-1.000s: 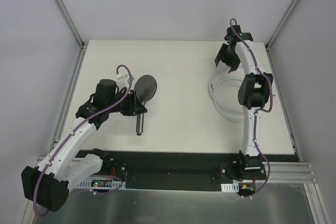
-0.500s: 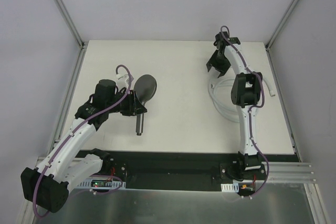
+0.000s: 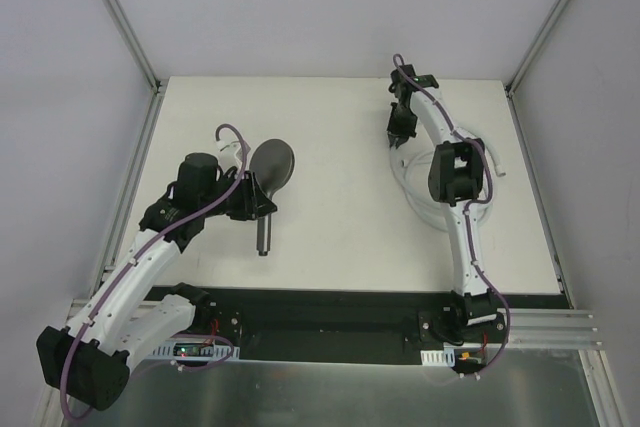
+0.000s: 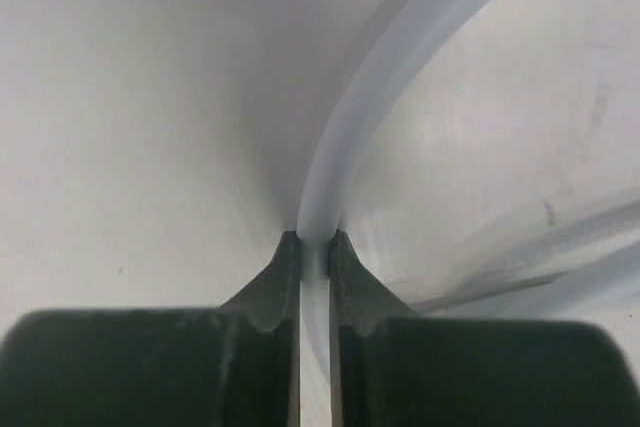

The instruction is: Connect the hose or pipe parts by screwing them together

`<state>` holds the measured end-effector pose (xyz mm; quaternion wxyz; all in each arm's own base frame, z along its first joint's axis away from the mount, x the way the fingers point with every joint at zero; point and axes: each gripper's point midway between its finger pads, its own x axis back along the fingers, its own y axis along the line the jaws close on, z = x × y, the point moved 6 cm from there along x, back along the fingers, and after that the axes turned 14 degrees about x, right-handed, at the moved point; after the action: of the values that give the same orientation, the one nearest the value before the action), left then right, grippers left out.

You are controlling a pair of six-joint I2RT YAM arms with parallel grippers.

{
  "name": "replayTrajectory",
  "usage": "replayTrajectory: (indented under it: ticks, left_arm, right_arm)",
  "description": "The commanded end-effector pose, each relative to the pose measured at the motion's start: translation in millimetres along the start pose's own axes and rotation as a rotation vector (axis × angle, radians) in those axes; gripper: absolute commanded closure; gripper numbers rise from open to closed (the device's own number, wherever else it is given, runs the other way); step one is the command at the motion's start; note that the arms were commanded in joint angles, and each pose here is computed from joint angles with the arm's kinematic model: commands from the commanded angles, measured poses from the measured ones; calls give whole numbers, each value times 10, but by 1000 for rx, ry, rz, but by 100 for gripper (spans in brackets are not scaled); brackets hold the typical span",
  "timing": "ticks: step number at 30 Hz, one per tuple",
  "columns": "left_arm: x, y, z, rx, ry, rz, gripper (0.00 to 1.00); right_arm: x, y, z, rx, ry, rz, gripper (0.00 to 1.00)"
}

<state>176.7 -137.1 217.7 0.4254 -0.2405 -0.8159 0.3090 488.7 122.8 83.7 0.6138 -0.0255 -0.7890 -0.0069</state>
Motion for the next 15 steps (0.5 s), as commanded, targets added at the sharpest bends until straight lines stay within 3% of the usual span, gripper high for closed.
replayTrajectory:
  ticks: [1,5,8,9,10,11,13,15]
  left_arm:
    - [80,-58,-178,-42,-139,-20,100]
    - [159,40,-271,4,-229,-133,100]
    - [236,124,-337,37,-300,-212,100]
    - [259,150,-333,45,-309,-234,100]
    - [277,166,-344,53,-325,-250,100]
    - [311,174,-352,55,-345,-262,100]
    - [362,223,-369,70,-383,-308,100]
    - [401,247,-391,80,-415,-336,100]
  right_arm:
    - [386,707,-72,444,-179,-171,99]
    - [671,1080,93,840,-264,-206,99]
    - [757,1396,489,1096,-281,-268,99]
    - [782,1541,661,1260,-309,-303,99]
    - [1053,1558,718,1330,-399,-319,99]
    - [735,1514,1004,1416,-378,-337,99]
    - [957,1521,1227,1610,-534,-346,99]
    - [767,1382,1606,1734,-548,-422,99]
